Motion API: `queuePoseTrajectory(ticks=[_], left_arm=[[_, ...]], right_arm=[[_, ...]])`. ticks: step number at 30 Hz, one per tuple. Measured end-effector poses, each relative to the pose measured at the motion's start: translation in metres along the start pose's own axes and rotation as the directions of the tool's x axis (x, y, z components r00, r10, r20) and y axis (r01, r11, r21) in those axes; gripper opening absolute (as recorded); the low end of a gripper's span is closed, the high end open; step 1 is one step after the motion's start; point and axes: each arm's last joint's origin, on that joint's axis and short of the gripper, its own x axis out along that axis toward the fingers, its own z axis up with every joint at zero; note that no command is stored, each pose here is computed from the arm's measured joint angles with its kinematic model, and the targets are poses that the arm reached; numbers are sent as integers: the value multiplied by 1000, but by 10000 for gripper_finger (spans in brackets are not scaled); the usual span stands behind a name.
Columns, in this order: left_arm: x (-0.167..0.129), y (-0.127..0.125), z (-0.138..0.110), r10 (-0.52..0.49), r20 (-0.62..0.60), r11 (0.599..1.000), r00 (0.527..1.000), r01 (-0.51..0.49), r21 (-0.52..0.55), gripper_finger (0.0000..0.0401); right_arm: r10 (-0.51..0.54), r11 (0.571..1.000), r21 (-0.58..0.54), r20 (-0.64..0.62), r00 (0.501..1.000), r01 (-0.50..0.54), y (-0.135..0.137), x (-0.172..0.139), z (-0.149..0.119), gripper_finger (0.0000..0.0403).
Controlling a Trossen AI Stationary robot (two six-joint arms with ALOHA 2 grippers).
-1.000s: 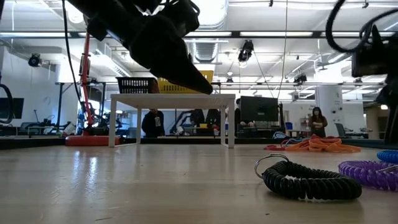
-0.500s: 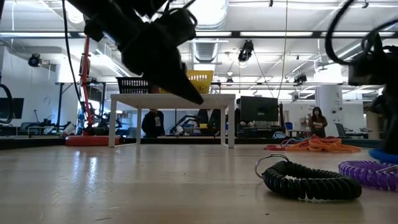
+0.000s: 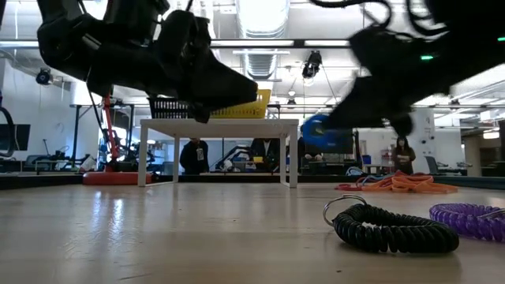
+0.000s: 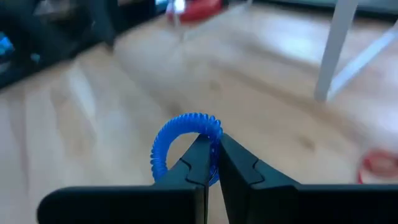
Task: Pick & Place Office Desk Supplies
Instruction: Put the blue spring keychain into the black bin on the shelf
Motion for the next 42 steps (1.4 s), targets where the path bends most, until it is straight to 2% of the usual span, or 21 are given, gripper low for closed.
queuePoseTrajectory(ticks=[7,13,15,18,24,26,29,33,38,42], left_arm=[[13,14,7,67,-90,997,994,-70,-26,185],[16,23,6,106,-169,991,980,-117,-56,205],[16,23,5,106,-171,992,980,-117,-55,195],[16,23,4,108,-185,991,977,-120,-53,161],[12,24,0,118,-258,990,959,-134,-43,53],[10,24,1,121,-279,990,953,-135,-31,22],[4,23,4,119,-314,991,942,-130,-15,18],[-12,22,12,128,-390,990,912,-138,5,21],[-48,16,37,139,-473,988,870,-154,6,18],[-87,9,78,173,-494,980,852,-198,2,18]], right_arm=[[-52,999,12,89,995,51,11,41,18,15],[-7,993,-116,110,994,20,36,55,34,15],[23,987,-158,109,994,-6,44,57,38,15],[58,979,-201,94,994,-38,51,58,43,15],[40,972,-234,47,998,-28,52,59,43,15],[63,971,-235,32,998,-53,52,59,43,17],[115,966,-234,-7,993,-114,53,60,43,36],[161,961,-221,-38,986,-165,50,63,46,84],[159,957,-251,47,986,-142,49,64,60,144],[100,965,-250,86,991,-76,47,65,59,168]])
